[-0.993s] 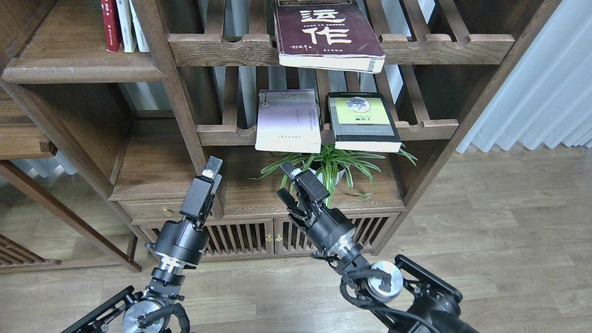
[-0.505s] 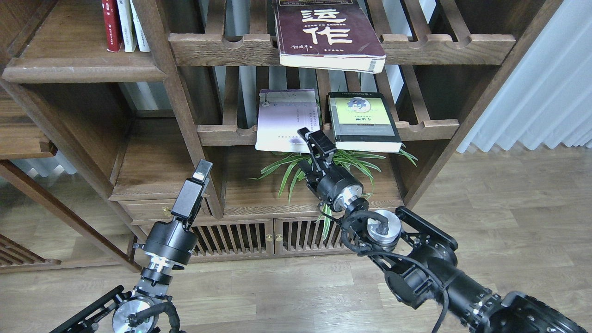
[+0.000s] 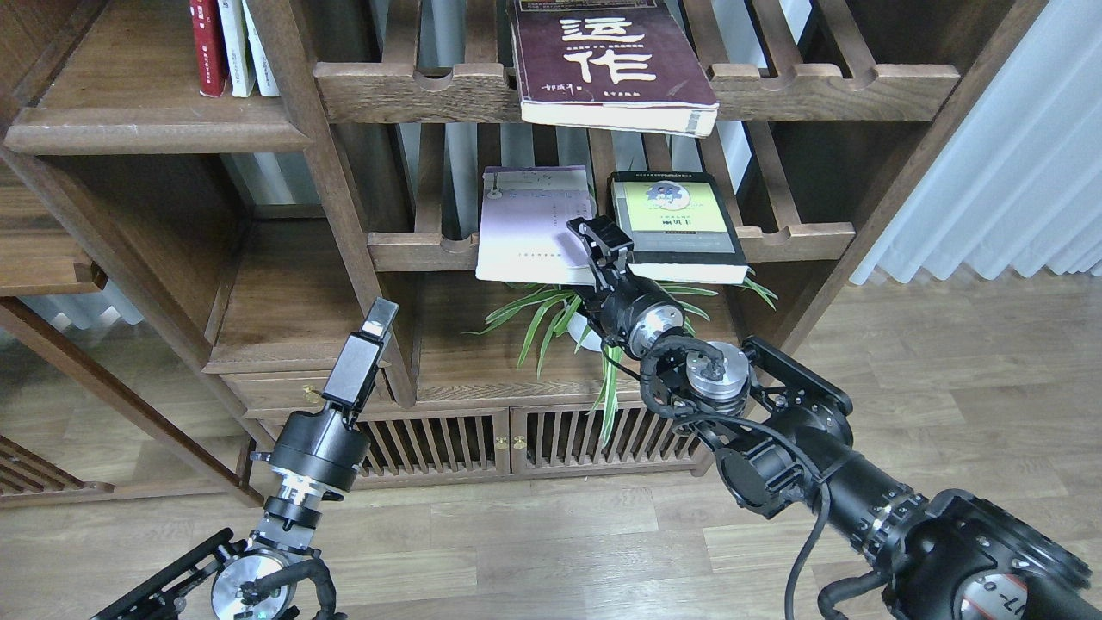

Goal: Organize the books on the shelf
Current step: 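Push the white book's top edge with the right gripper to tip it outward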

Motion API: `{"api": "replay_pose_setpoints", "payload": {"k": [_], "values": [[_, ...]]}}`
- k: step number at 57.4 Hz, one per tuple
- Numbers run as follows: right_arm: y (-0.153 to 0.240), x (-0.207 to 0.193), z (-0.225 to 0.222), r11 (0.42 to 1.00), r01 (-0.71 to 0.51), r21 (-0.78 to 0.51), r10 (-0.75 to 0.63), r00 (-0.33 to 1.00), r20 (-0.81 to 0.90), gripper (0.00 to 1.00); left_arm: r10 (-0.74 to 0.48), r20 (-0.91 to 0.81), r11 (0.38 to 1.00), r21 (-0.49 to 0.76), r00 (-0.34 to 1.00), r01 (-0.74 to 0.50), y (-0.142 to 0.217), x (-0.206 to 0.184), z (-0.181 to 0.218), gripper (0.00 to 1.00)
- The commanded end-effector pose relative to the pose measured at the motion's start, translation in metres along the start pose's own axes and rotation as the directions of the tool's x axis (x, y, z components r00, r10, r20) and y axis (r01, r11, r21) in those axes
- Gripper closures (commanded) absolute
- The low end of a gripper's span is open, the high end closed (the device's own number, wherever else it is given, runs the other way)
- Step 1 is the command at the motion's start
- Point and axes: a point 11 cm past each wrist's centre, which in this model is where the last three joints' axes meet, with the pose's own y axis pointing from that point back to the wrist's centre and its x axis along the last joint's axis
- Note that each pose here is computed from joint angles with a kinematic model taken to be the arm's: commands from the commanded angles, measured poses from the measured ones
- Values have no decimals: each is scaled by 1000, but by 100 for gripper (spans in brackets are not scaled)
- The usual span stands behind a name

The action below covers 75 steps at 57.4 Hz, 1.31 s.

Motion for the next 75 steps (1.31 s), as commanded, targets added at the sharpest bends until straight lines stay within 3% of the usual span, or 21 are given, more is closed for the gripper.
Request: {"api": "replay_pose_setpoints", "payload": {"k": [1, 18, 33, 35, 52, 59, 63, 75], "values": [[0, 7, 8, 999, -28, -30, 27, 999, -23, 6, 4, 0, 1000, 0, 1000, -4, 0, 1, -1, 0], [0, 6, 14, 996, -31, -78, 29, 999, -16, 13, 1, -8, 1000, -2, 1000, -1, -1, 0, -3, 0], [-4, -3, 9, 997, -21, -69, 21, 1000, -8, 23, 1, -10, 1000, -3, 1000, -1, -2, 0, -4, 0], [-6, -4, 5, 998, -23, -59, 22, 1000, -11, 29, 0, -11, 1000, -4, 1000, 0, -2, -1, -4, 0], [-8, -3, -6, 999, -36, -31, 36, 999, -11, 36, 1, -11, 1000, -4, 1000, -1, -2, 0, -4, 0], [-9, -1, -9, 999, -40, -25, 39, 999, -9, 48, 0, -14, 1000, -7, 1000, -1, -3, -1, -4, 0], [-9, -1, -11, 999, -33, -18, 33, 999, 5, 63, 2, -18, 1000, -11, 1000, -3, -3, 0, -5, 0], [-9, -5, -12, 999, -7, -38, 8, 999, 39, 78, 6, -24, 1000, -16, 1000, -6, -3, 0, -5, 0]]}}
